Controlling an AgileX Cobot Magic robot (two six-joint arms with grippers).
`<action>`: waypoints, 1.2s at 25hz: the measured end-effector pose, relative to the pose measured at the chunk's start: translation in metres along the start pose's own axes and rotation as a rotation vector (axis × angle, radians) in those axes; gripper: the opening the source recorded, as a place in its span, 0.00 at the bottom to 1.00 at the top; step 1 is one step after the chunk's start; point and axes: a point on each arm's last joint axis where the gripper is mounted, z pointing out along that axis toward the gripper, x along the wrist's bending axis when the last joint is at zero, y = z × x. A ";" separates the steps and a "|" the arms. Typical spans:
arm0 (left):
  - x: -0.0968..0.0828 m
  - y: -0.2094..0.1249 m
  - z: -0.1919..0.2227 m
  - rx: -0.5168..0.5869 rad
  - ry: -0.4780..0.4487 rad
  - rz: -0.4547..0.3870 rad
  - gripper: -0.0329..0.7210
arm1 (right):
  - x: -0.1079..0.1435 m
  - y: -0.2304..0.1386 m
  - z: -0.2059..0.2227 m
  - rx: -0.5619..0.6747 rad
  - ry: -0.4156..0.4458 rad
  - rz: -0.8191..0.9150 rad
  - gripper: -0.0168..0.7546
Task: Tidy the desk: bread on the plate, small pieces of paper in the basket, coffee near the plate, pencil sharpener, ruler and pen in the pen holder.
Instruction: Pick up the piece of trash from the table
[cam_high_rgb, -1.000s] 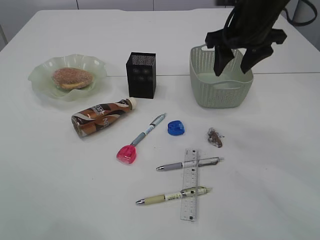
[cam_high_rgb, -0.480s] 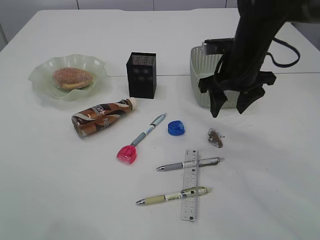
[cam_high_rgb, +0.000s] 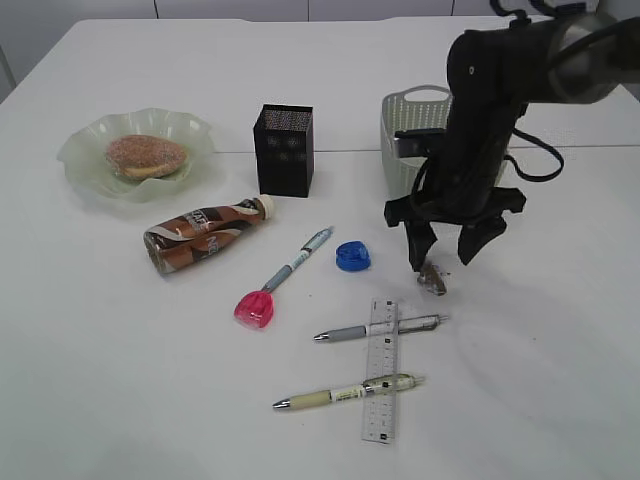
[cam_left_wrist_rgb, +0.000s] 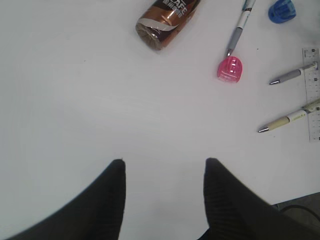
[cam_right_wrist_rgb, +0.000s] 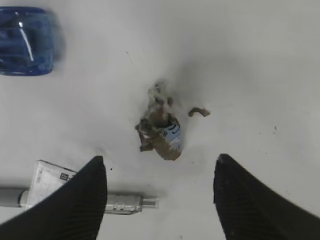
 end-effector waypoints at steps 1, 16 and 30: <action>0.000 0.000 0.000 0.000 0.000 0.000 0.54 | 0.000 0.000 0.004 0.005 -0.001 0.000 0.66; 0.000 0.000 0.000 0.000 -0.002 -0.001 0.53 | -0.002 0.004 0.036 0.029 -0.004 0.006 0.66; 0.000 0.000 0.000 0.000 -0.002 -0.001 0.54 | -0.002 0.005 0.038 0.022 -0.004 0.006 0.66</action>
